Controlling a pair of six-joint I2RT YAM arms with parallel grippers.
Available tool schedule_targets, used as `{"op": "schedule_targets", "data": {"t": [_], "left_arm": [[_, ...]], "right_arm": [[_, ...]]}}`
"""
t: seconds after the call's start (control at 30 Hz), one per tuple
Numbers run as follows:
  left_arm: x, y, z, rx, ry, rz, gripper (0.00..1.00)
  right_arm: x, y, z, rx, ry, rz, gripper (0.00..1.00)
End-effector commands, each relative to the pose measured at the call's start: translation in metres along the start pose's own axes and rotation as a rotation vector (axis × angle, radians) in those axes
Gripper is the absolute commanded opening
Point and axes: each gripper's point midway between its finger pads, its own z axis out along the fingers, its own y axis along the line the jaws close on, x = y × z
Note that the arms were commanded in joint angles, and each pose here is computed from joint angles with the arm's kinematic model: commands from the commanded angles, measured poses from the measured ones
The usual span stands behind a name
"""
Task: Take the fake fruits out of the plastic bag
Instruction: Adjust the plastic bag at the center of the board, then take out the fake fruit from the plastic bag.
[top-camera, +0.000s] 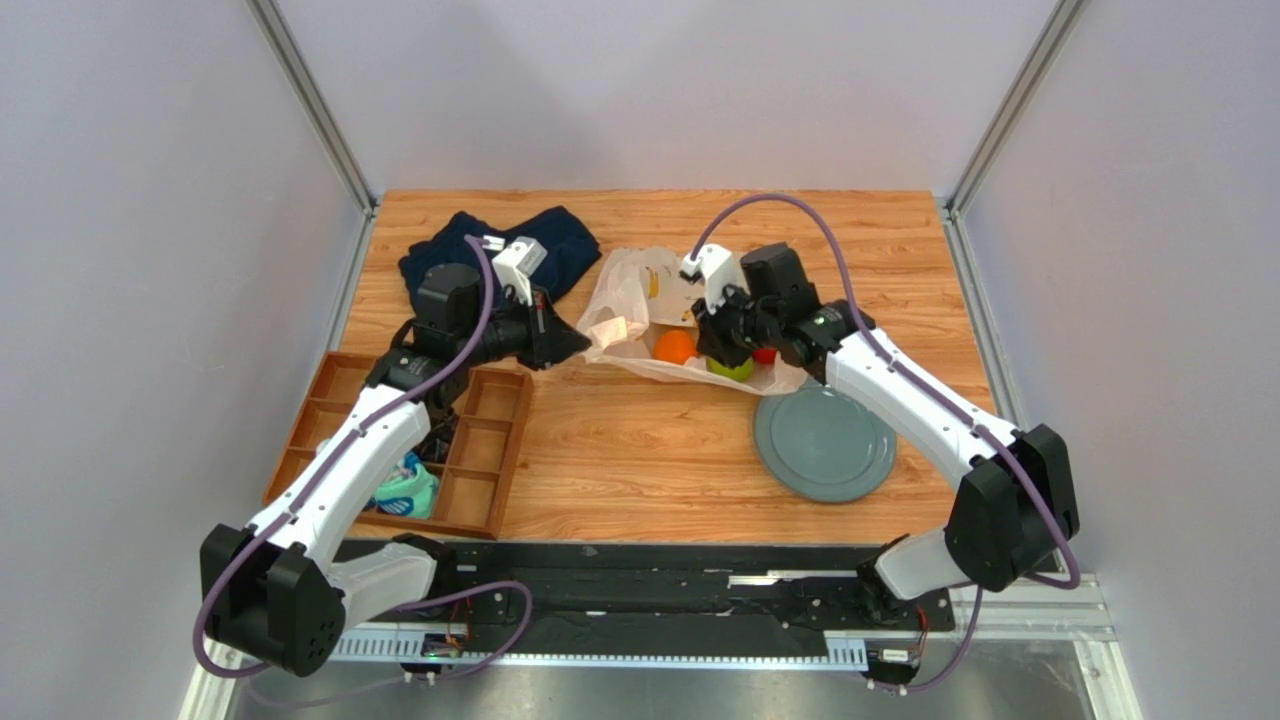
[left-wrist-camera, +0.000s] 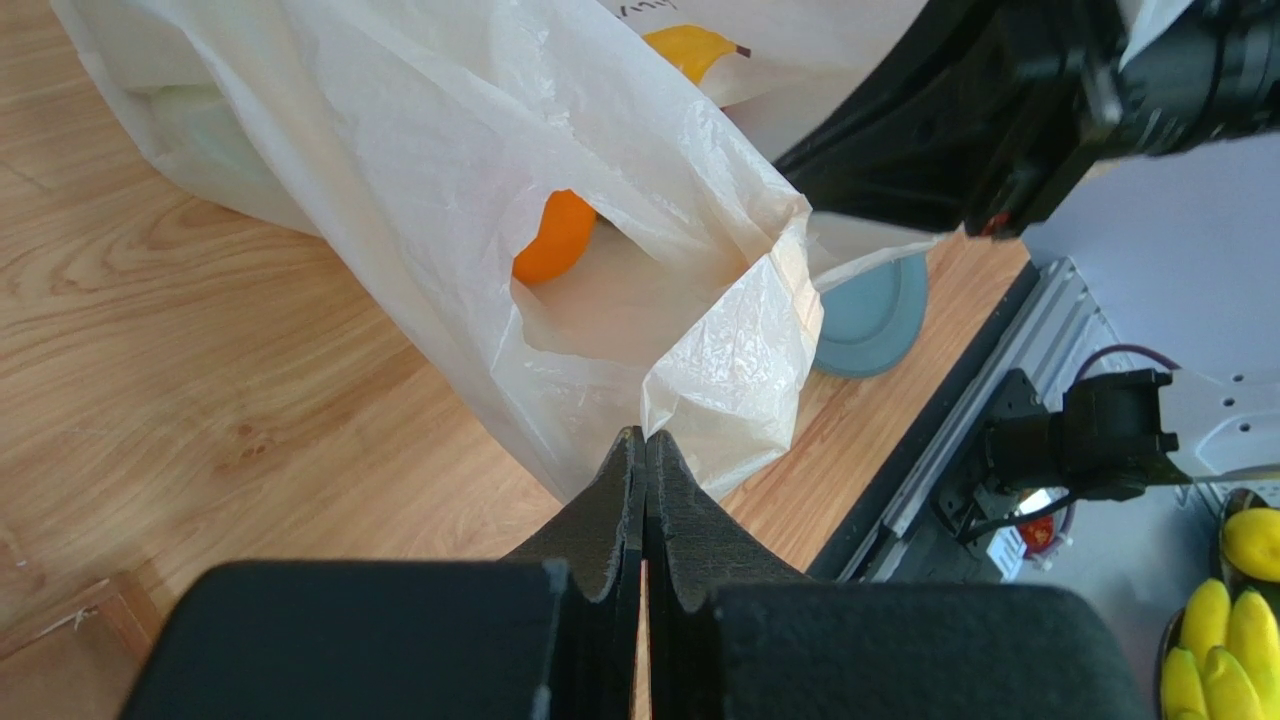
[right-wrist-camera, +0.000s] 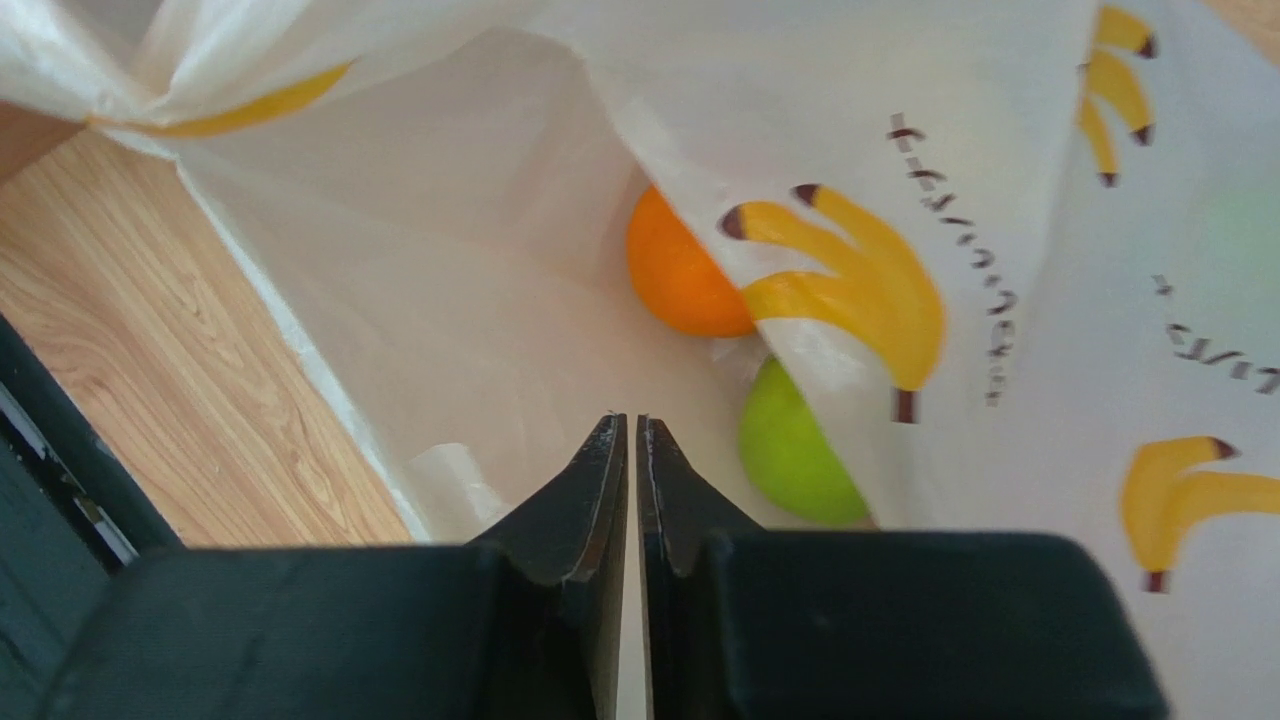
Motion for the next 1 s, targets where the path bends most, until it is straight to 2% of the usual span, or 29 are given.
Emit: {"op": "schedule_targets", "data": {"t": [0.0, 0.1, 0.2, 0.27, 0.4, 0.47, 0.5, 0.53, 0.6, 0.63, 0.83, 0.97], "left_arm": [[-0.012, -0.007, -0.006, 0.017, -0.050, 0.025, 0.00], [-0.009, -0.005, -0.006, 0.013, -0.044, 0.024, 0.00], [-0.006, -0.003, -0.005, 0.008, -0.038, 0.021, 0.00], [-0.006, -0.002, -0.004, 0.009, -0.035, 0.019, 0.00], [-0.007, -0.004, -0.001, 0.028, -0.034, 0.017, 0.00], [-0.009, -0.009, 0.003, 0.064, -0.034, -0.004, 0.00], [-0.009, -0.010, 0.004, 0.077, -0.032, -0.012, 0.00], [-0.009, -0.010, 0.006, 0.081, -0.028, -0.025, 0.00], [-0.009, -0.008, 0.009, 0.080, -0.027, -0.020, 0.00], [-0.009, -0.006, 0.010, 0.072, -0.028, -0.011, 0.00], [-0.008, -0.004, 0.009, 0.065, -0.025, -0.007, 0.00], [-0.008, -0.002, 0.009, 0.054, -0.024, 0.003, 0.00]], "right_arm": [[0.014, 0.032, -0.006, -0.038, 0.014, -0.082, 0.09], [0.049, 0.068, -0.010, -0.126, 0.088, -0.093, 0.09], [0.072, 0.068, -0.008, -0.097, 0.132, -0.050, 0.09], [0.067, 0.051, -0.006, -0.030, 0.119, -0.041, 0.09], [0.024, 0.007, -0.006, 0.105, 0.035, -0.020, 0.09], [0.021, -0.014, 0.000, 0.153, 0.047, 0.009, 0.11], [0.016, -0.022, 0.000, 0.172, 0.038, 0.016, 0.17], [0.018, -0.034, 0.001, 0.210, 0.042, 0.032, 0.33], [0.022, -0.045, 0.010, 0.226, 0.064, 0.038, 0.44], [0.021, -0.050, 0.011, 0.233, 0.062, 0.041, 0.52], [0.029, -0.069, 0.035, 0.275, 0.105, 0.043, 0.72], [0.030, -0.079, 0.055, 0.293, 0.128, 0.051, 0.76]]}}
